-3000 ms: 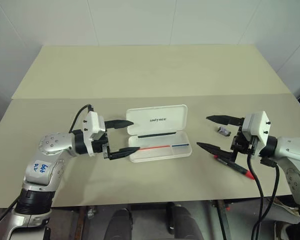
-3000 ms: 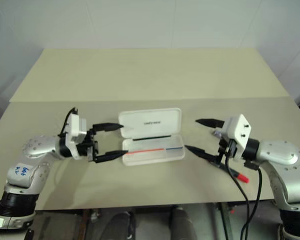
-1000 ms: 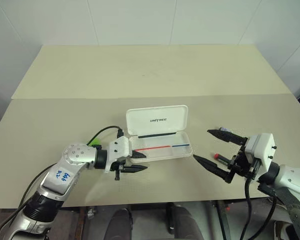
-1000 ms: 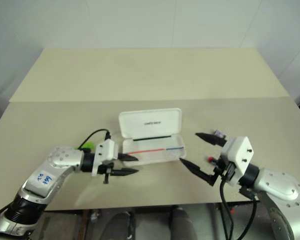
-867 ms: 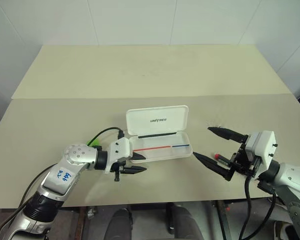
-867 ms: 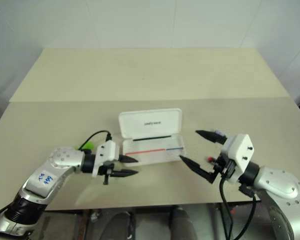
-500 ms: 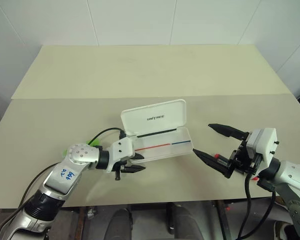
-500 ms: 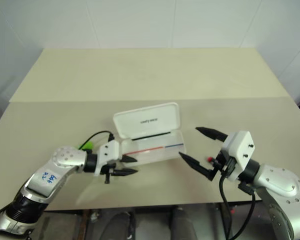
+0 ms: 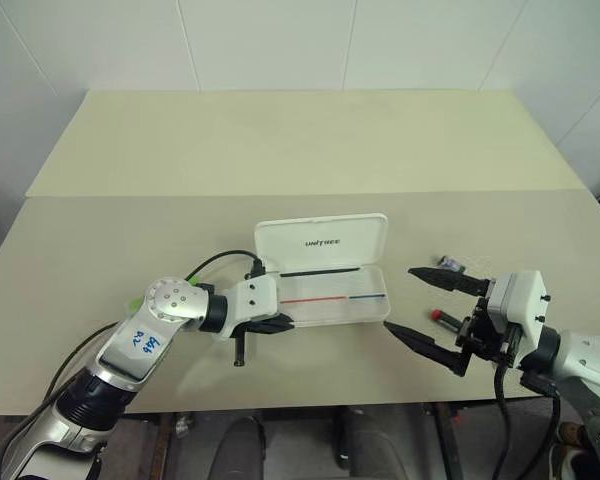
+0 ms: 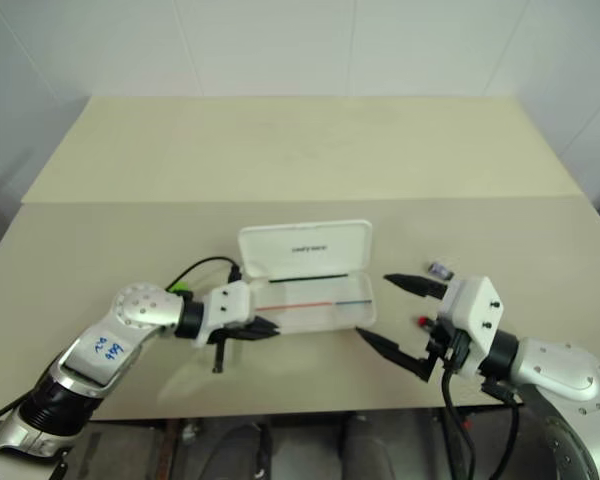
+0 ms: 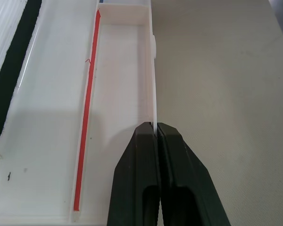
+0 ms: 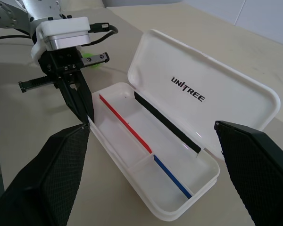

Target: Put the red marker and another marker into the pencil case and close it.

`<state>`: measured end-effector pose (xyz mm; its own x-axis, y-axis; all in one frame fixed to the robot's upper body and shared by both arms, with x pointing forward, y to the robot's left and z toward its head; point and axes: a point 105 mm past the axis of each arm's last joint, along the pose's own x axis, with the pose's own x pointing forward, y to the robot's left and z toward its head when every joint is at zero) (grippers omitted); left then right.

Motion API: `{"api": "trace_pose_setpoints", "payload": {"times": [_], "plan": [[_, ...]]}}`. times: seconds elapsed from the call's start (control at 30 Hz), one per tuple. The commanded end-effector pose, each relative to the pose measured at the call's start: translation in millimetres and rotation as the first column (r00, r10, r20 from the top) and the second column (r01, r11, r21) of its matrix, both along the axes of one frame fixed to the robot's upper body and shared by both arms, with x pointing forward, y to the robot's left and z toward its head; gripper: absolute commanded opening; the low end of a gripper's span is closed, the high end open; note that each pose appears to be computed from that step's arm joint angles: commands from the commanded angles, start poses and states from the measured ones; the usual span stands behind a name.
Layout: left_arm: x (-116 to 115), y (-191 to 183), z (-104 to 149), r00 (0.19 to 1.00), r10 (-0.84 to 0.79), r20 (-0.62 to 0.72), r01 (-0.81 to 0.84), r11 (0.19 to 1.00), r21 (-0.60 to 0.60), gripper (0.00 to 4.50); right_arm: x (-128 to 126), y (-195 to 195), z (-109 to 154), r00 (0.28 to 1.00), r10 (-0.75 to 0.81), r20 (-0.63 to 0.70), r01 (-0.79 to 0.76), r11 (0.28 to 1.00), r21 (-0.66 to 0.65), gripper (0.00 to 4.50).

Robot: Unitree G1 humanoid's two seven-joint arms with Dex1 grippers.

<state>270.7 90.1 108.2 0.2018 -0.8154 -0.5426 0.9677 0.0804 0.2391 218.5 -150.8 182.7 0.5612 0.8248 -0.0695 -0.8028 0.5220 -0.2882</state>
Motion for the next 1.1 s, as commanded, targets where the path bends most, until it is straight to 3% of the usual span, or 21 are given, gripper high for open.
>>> {"api": "trace_pose_setpoints", "payload": {"times": [0.03,0.57,0.67,0.8,1.1], "plan": [[-14.8,-6.2,-4.4,0.996,-0.083,-0.024,0.083,0.996,0.017,0.02,-5.5,1.9,12.5,0.998,0.021,0.051,-0.02,1.0,-0.009,4.5],[-22.4,-8.9,-2.4,0.994,-0.087,-0.061,0.088,0.996,0.007,0.02,-4.8,1.5,13.8,0.999,0.023,0.049,-0.022,1.0,-0.007,4.5],[-24.7,-9.2,-2.0,0.992,-0.099,-0.08,0.1,0.995,0.011,0.7,-3.4,2.8,14.0,0.998,0.024,0.052,-0.024,1.0,-0.002,4.5],[-23.3,-11.7,4.0,0.993,-0.104,-0.051,0.104,0.995,-0.003,2.01,-2.8,5.0,13.2,0.998,0.03,0.051,-0.03,1.0,0.004,4.5],[-25.2,-1.4,35.4,0.996,-0.089,-0.018,0.088,0.995,-0.041,2.01,4.3,6.7,8.6,0.999,0.03,0.04,-0.032,0.999,0.031,4.5]]}}
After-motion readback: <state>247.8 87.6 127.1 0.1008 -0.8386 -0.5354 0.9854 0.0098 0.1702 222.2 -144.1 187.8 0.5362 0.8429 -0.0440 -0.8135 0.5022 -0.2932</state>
